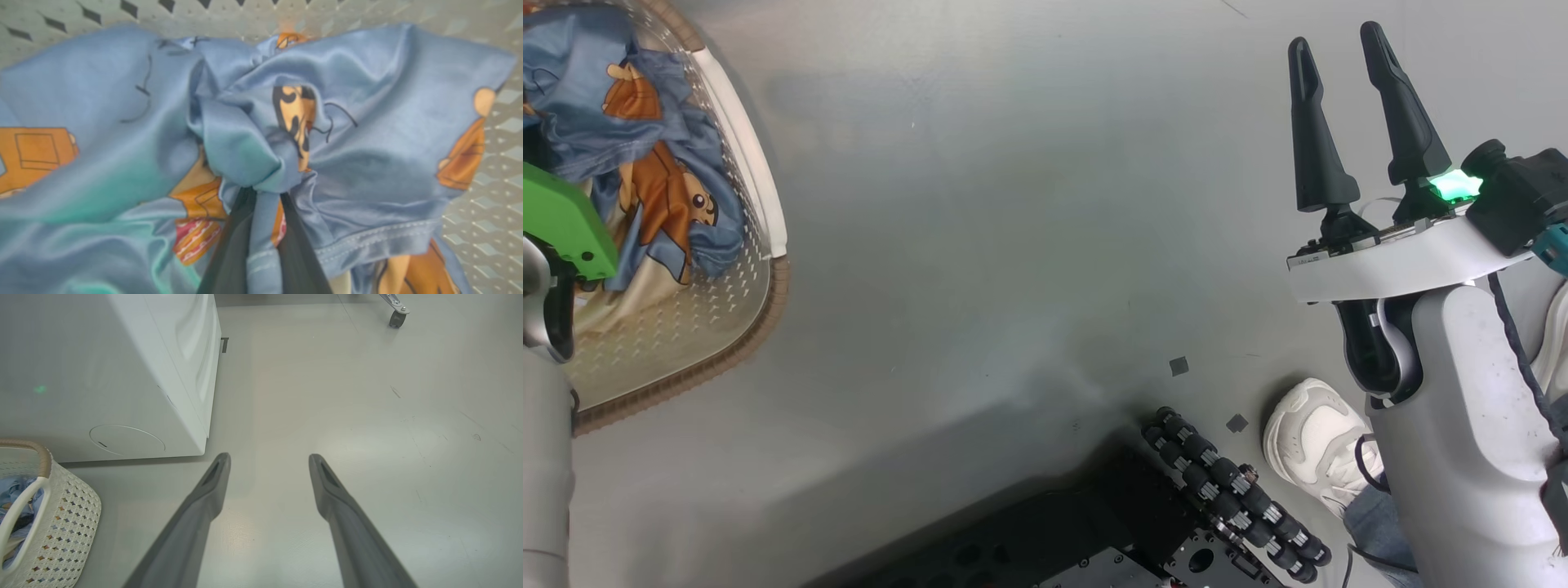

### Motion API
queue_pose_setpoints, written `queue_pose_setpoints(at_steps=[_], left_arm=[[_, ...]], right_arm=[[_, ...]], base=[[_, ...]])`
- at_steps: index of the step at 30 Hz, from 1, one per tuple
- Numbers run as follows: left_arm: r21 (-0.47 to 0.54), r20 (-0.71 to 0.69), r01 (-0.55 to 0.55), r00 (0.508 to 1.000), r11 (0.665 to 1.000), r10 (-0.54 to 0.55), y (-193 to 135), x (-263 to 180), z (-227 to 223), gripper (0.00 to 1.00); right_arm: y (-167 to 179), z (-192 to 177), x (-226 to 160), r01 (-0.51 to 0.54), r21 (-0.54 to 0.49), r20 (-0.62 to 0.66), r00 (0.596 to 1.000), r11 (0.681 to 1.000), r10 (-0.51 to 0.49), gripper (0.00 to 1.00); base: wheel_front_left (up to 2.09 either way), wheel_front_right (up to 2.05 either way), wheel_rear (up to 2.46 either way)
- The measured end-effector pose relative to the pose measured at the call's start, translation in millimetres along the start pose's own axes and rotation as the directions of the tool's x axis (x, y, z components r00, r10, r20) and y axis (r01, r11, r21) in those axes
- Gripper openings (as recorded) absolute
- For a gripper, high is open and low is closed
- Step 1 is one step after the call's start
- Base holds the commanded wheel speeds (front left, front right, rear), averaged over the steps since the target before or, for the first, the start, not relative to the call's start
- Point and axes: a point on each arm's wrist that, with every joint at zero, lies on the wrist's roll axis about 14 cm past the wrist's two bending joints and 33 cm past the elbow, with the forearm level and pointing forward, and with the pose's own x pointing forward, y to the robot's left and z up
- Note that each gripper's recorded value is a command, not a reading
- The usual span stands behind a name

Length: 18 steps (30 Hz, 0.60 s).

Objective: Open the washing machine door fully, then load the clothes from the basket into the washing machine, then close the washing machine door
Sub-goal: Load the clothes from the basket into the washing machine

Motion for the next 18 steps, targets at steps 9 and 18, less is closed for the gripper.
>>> queue_pose_setpoints(at_steps=[9, 18], left_arm=[[-0.020, 0.045, -0.004, 0.999, 1.000, 0.005, -2, -2, 1, 0.00], [-0.065, 0.170, -0.006, 0.985, 0.998, 0.017, -10, -25, 25, 0.00]], right_arm=[[-1, 6, 5, 0.002, 0.000, 0.020, 1.000, 1.000, -0.002, 1.00], [-2, 26, 3, 0.007, 0.015, 0.065, 0.998, 1.000, -0.008, 1.00]], base=[[0.00, 0.00, 0.00], [0.00, 0.00, 0.00]])
